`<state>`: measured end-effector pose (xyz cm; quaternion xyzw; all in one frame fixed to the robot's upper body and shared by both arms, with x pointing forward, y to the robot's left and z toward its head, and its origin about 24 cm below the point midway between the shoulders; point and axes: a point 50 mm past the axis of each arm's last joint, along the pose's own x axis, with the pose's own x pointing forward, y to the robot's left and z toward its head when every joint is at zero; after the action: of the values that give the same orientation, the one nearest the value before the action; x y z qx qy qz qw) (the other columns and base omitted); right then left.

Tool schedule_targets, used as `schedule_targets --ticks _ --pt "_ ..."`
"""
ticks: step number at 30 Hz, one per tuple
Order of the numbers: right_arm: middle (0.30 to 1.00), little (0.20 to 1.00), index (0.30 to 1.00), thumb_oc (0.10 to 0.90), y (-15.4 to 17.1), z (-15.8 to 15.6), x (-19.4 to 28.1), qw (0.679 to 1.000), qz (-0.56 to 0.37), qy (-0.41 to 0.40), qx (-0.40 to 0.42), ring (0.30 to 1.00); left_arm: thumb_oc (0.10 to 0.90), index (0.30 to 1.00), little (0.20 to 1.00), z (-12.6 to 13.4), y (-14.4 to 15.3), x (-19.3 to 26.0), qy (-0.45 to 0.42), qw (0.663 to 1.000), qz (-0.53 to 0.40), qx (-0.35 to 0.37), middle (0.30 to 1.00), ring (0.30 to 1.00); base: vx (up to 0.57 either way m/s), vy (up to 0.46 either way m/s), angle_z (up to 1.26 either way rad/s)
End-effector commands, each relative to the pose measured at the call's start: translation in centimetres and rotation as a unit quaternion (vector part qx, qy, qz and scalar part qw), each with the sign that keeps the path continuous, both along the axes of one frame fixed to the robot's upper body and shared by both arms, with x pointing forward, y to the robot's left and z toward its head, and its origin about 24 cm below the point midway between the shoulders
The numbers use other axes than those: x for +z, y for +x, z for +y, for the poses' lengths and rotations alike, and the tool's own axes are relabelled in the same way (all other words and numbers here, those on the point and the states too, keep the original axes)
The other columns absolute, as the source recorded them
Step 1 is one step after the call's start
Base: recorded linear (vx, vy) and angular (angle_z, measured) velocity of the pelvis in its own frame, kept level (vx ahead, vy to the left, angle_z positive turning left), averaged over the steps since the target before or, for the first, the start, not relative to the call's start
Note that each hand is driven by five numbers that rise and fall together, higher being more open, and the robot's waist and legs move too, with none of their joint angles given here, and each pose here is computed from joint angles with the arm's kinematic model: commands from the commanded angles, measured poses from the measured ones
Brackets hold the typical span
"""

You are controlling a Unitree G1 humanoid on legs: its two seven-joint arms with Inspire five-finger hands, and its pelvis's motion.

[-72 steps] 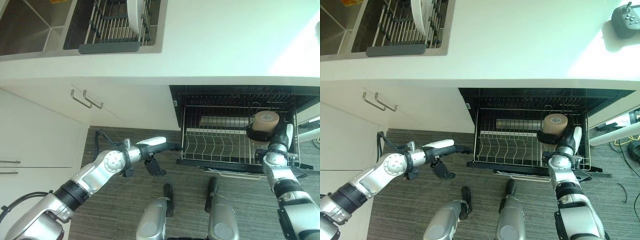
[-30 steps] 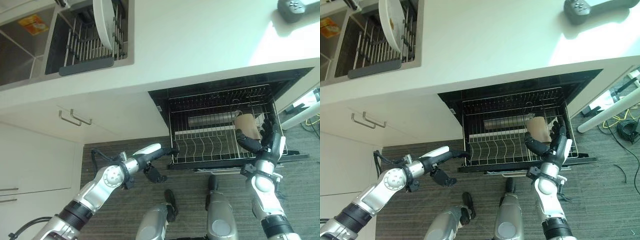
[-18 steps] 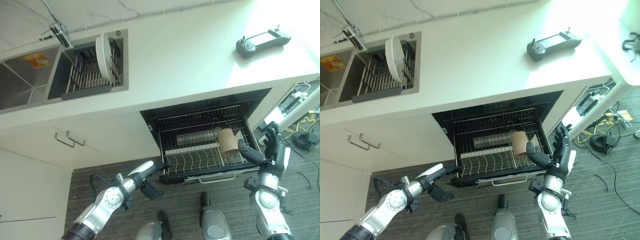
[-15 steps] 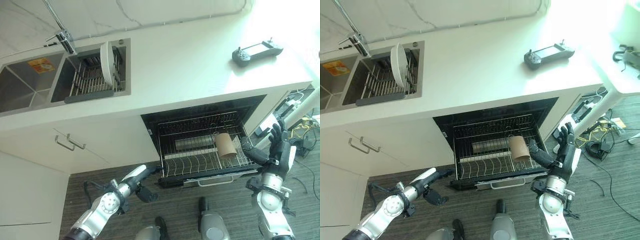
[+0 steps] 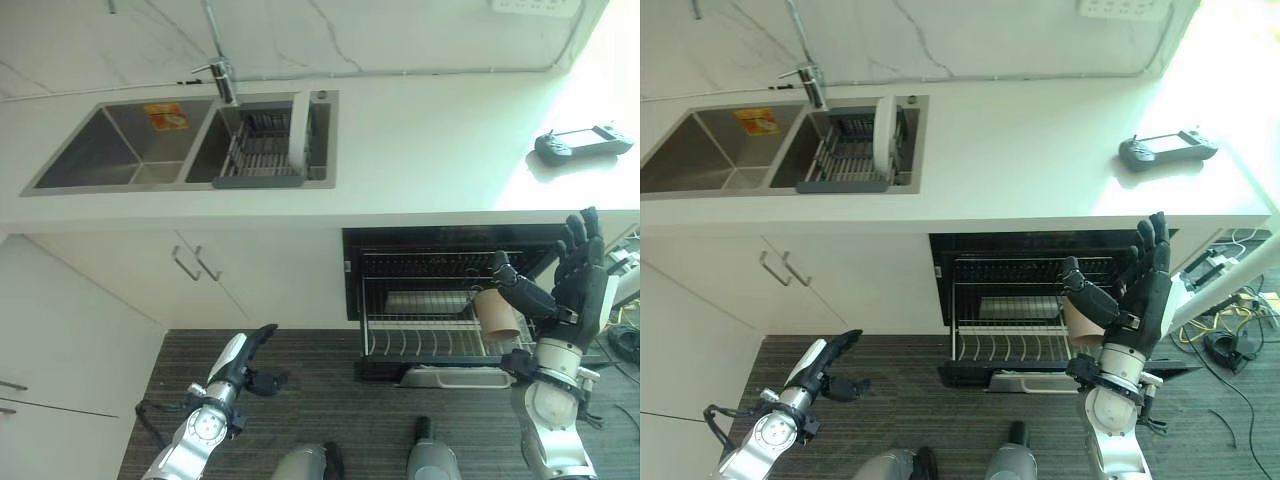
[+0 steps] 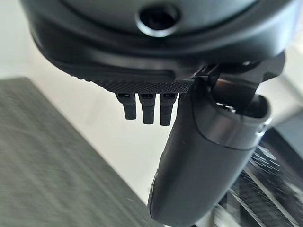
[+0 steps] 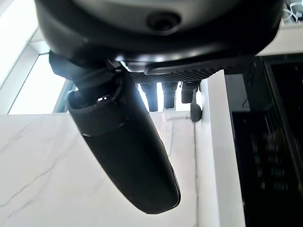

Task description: Place the dishes in the dishwasher.

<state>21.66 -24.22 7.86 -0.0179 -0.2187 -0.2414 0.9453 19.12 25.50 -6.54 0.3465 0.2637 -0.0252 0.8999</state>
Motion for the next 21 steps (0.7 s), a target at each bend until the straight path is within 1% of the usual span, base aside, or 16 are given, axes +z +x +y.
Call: schedule_targets --ticks 1,3,5,6,9,11,13,15,16,17,18,20,21 --pt "0.9 0.9 0.9 0.8 0.6 -0.8 6.0 0.987 -0.154 -0.02 0.032 0.9 0.8 0.9 0.9 1.2 1.4 2.0 0.037 0.997 -0.058 0.028 0.9 0.9 0.05 0.004 -0.5" --pt "0.9 0.9 0.9 0.8 1.1 -0.9 6.6 0.986 -0.161 -0.021 0.046 0.9 0.8 0.9 0.9 1.1 -0.6 -0.7 0.029 0.998 -0.005 0.06 0.9 0.9 0.08 -0.024 -0.5" --pt "0.9 0.9 0.9 0.8 1.3 -0.9 7.0 0.984 -0.166 -0.021 0.054 0.9 0.8 0.9 0.9 0.9 -1.1 -1.6 0.027 0.997 0.011 0.068 0.9 0.9 0.03 -0.023 -0.14" --pt "0.9 0.9 0.9 0.8 1.6 -0.9 7.5 0.982 -0.178 -0.021 0.065 0.9 0.8 0.9 0.9 0.5 -2.0 -2.9 0.018 0.996 0.038 0.075 0.9 0.9 0.03 -0.075 -0.3" --pt "0.9 0.9 0.9 0.8 1.8 -0.9 8.4 0.978 -0.192 -0.022 0.079 0.9 0.8 0.9 0.9 0.0 -3.2 -4.8 -0.002 0.99 0.093 0.102 0.9 0.9 0.05 -0.124 -0.07" --pt "0.9 0.9 0.9 0.8 1.8 -0.8 8.5 0.977 -0.197 -0.028 0.081 0.9 0.8 0.9 0.9 -0.7 -4.3 -5.9 -0.01 0.988 0.118 0.103 0.9 0.9 0.13 -0.124 0.04" --pt "0.9 0.9 0.9 0.8 1.7 -0.9 8.6 0.977 -0.195 -0.03 0.077 0.9 0.8 0.9 0.9 -1.3 -5.3 -6.7 -0.009 0.985 0.148 0.089 0.9 0.9 0.13 -0.107 0.03" --pt "0.9 0.9 0.9 0.8 1.7 -0.8 8.4 0.978 -0.191 -0.031 0.075 0.9 0.8 0.9 0.9 -1.7 -6.5 -7.5 -0.011 0.979 0.177 0.101 0.9 0.9 0.14 0.007 0.27" --pt "0.9 0.9 0.9 0.8 1.8 -0.6 8.2 0.979 -0.187 -0.033 0.079 0.9 0.8 0.9 0.9 -1.7 -7.2 -7.8 -0.01 0.974 0.195 0.112 0.9 0.9 0.22 0.096 0.14" --pt "0.9 0.9 0.9 0.8 2.0 -0.2 8.0 0.979 -0.182 -0.034 0.086 0.9 0.8 0.9 0.9 -1.3 -8.6 -8.4 0.012 0.962 0.237 0.135 0.9 0.9 0.26 0.141 -0.31" --pt "0.9 0.9 0.9 0.8 2.5 0.4 7.9 0.979 -0.176 -0.032 0.099 0.9 0.8 0.9 0.9 -0.8 -10.6 -9.0 0.041 0.943 0.287 0.165 0.9 0.9 0.25 0.148 -0.62" --pt "0.9 0.9 0.9 0.8 3.0 1.1 7.9 0.978 -0.173 -0.036 0.107 0.9 0.8 0.9 0.9 -0.7 -12.5 -9.5 0.057 0.923 0.336 0.18 0.9 0.9 0.2 0.18 -0.61" --pt "0.9 0.9 0.9 0.8 3.2 1.4 8.0 0.978 -0.173 -0.038 0.107 0.9 0.8 0.9 0.9 -0.7 -13.9 -9.8 0.065 0.907 0.375 0.179 0.9 0.9 0.18 0.206 -0.83"
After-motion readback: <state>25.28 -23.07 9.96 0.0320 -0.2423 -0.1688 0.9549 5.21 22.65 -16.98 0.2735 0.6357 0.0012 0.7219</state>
